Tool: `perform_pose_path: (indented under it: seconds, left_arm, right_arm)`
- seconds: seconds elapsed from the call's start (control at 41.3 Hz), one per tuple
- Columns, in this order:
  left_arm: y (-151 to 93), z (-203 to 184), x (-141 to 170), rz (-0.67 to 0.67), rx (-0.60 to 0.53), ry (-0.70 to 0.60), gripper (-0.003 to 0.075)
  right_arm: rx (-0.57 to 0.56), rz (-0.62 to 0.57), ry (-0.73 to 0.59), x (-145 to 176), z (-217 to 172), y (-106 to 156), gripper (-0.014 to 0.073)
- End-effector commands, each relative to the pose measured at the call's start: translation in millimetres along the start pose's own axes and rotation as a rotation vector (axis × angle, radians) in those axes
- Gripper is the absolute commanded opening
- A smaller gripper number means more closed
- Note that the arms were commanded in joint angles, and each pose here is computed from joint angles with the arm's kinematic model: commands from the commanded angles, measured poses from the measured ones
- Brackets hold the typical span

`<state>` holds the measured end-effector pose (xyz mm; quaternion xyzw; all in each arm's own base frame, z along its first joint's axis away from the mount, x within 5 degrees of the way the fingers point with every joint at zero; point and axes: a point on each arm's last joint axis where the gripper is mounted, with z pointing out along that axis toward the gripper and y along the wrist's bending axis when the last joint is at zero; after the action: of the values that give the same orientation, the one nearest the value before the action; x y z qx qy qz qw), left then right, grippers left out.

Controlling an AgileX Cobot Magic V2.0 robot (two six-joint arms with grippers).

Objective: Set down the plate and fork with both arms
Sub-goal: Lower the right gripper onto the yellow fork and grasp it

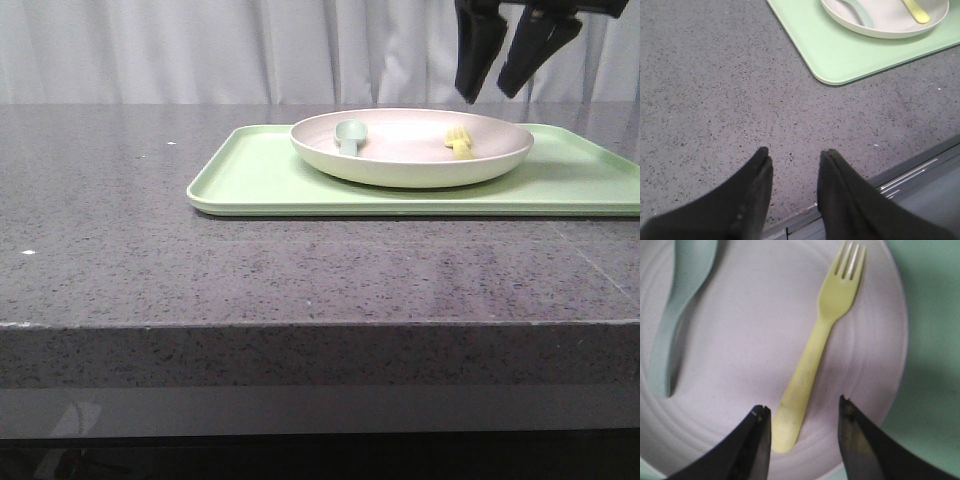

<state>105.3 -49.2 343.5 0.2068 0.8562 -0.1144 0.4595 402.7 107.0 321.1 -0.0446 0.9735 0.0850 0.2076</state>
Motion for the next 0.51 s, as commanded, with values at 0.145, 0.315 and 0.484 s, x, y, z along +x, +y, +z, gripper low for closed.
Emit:
perform_pose_path:
  seconds: [0.145, 0.315, 0.484]
  left_arm:
    - [0.2, -6.1, -13.4, -0.004, -0.006, -0.098, 0.0148]
    - [0.2, -6.1, -13.4, -0.004, -0.006, -0.098, 0.0117]
    - [0.2, -6.1, -13.4, -0.004, -0.006, -0.098, 0.0112]
  right_arm:
    - [0.001, 0.055, -0.048, -23.3, -6.5, 0.3, 0.0346]
    - [0.017, 0.099, -0.022, -27.6, 6.4, -1.1, 0.0346]
    - [0.012, 0.145, -0.057, -31.5, 8.1, -2.4, 0.0346]
